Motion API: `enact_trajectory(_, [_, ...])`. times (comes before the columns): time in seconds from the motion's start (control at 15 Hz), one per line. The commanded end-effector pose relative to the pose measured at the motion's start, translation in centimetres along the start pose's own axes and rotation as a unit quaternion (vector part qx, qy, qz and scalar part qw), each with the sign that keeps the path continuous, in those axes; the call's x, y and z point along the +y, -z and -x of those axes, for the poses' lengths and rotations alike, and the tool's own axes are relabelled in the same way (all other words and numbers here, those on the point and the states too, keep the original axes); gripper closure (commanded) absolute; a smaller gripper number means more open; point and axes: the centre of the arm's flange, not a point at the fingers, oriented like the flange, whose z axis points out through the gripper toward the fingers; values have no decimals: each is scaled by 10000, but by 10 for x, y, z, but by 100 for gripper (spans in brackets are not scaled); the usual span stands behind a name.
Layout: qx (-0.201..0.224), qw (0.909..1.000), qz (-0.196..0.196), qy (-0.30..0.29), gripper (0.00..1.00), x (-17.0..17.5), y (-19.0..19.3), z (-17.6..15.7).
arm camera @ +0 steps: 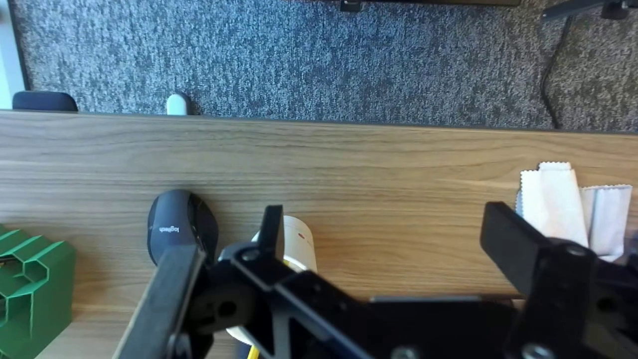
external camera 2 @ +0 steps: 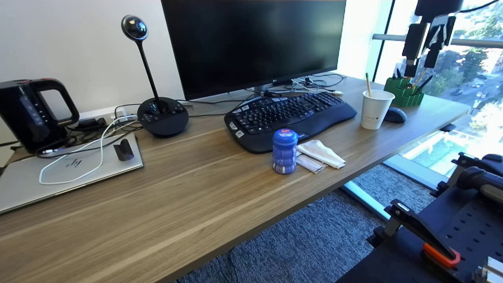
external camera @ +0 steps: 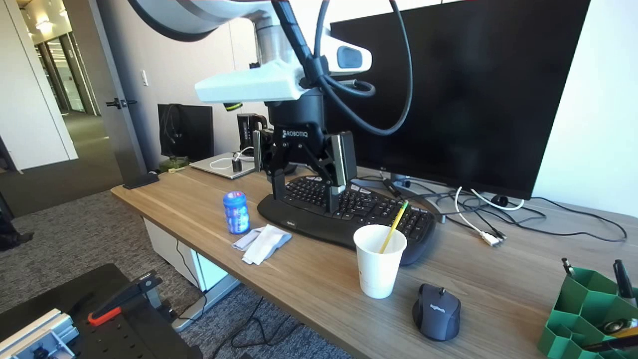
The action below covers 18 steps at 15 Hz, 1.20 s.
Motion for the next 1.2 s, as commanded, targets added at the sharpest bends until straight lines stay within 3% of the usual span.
enact_trajectory(0.0, [0, 10000, 3, -7, 0, 1, -1, -2])
enact_trajectory(0.73, [-58, 10000, 45, 6, 0, 0, -4, -6])
enact_trajectory(1.13, [-136, 9995, 16, 276, 0, -32, -12, 0])
